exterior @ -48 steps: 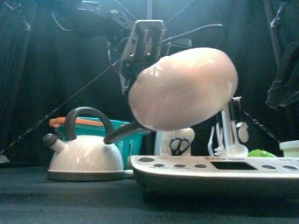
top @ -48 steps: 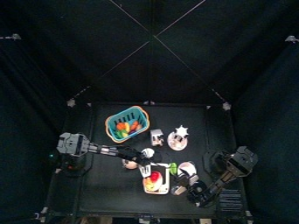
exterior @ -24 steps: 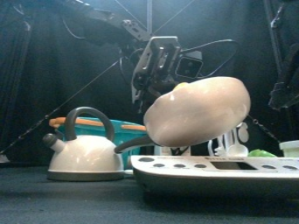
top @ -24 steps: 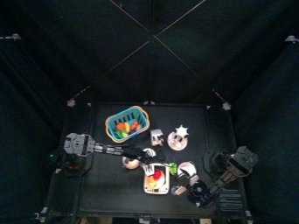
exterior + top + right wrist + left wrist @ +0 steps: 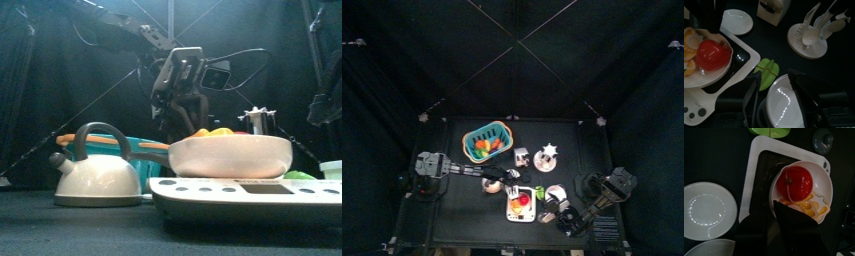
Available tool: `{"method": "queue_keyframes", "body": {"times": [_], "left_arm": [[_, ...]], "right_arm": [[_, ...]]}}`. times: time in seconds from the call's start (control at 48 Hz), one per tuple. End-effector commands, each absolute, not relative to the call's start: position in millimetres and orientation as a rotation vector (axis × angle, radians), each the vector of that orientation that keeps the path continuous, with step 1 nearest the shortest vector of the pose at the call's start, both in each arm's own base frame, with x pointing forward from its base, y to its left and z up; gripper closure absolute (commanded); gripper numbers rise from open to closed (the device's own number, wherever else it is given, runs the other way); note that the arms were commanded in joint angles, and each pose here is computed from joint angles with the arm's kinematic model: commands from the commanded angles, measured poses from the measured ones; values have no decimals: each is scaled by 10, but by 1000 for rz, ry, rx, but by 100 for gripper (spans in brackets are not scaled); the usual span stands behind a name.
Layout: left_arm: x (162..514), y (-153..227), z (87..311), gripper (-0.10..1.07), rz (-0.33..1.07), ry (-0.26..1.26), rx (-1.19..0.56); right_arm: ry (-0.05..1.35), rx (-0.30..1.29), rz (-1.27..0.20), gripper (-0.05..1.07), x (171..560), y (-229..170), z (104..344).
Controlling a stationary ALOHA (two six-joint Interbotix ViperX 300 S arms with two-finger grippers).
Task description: Place pan on stove
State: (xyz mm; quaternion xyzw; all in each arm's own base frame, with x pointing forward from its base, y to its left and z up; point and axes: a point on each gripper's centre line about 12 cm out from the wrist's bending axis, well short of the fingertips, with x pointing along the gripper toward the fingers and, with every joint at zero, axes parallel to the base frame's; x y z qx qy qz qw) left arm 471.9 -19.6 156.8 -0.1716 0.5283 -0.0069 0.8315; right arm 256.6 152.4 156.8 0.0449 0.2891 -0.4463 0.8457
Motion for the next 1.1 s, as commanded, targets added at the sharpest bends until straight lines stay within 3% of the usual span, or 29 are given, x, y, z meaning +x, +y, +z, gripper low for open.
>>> {"method": "queue_keyframes", "body": {"times": [0.0,0.458,0.771,1.083], "left_arm": [[4788,-121,1749,39,-9,1067,-358],[4776,-4,1926,39,8,1020,-313],[4835,46,2184,39,20,875,-245],[4814,53,2137,39,27,858,-247]], "right_arm": [[597,118,-935,19,2567,1534,1643],[595,118,-933,19,2572,1538,1648],[588,138,-936,19,2573,1541,1657],[587,134,-929,19,2592,1550,1673]]}}
